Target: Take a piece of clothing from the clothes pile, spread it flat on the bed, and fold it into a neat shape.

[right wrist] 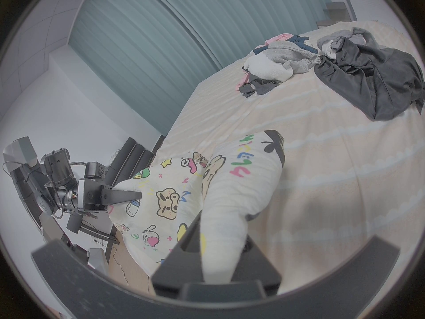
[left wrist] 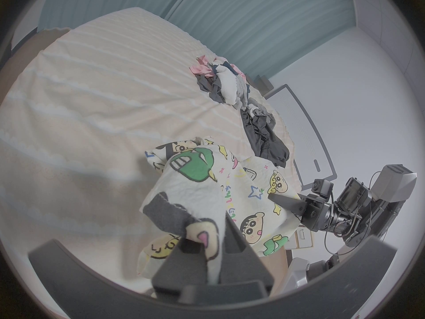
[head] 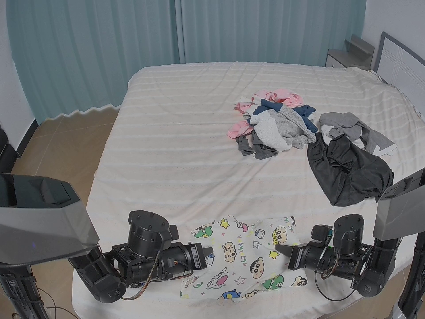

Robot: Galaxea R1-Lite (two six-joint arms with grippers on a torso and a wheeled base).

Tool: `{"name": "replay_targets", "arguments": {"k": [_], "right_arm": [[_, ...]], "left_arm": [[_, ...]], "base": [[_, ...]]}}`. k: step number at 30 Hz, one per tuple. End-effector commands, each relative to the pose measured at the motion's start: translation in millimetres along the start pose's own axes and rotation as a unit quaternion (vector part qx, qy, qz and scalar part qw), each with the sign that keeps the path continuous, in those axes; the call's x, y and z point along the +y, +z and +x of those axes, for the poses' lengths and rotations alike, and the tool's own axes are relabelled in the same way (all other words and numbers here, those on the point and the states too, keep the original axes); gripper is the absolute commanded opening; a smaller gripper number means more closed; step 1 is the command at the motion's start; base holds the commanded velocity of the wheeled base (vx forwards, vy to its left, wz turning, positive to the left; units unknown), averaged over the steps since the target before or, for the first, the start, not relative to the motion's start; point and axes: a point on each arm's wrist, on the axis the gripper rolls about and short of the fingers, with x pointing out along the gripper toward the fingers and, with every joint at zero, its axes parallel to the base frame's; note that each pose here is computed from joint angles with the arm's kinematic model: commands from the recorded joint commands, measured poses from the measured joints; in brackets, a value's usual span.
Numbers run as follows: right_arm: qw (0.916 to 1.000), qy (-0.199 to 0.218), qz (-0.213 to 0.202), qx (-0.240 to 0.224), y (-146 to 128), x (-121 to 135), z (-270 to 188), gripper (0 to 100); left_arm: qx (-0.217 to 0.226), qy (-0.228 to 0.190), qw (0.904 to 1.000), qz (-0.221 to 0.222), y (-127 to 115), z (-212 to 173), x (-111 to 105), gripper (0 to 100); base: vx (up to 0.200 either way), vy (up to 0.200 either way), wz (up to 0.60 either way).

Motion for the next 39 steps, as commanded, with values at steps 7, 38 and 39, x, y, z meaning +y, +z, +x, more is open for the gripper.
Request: {"name": "replay_targets", "arguments": {"k": [7, 38, 39], "right_arm": [[1.0000, -0.003, 0.001, -0.005, 1, 0, -1, 0], [0.9992, -0.036, 0.017, -0.003, 2, -16, -10, 0], [0.9992, -0.036, 0.017, -0.003, 2, -16, -10, 0]], "left_arm": [[-0.001, 0.000, 1.0000, 0.000, 0, 0, 0, 0], [0.015, 0.003, 0.9999, 0.002, -8, 8, 1, 0], [0.015, 0.003, 0.9999, 0.002, -8, 8, 1, 0]], "base": [[0.000, -0.200, 0.00], [0.000, -0.200, 0.00], [0.000, -0.200, 0.00]]}}
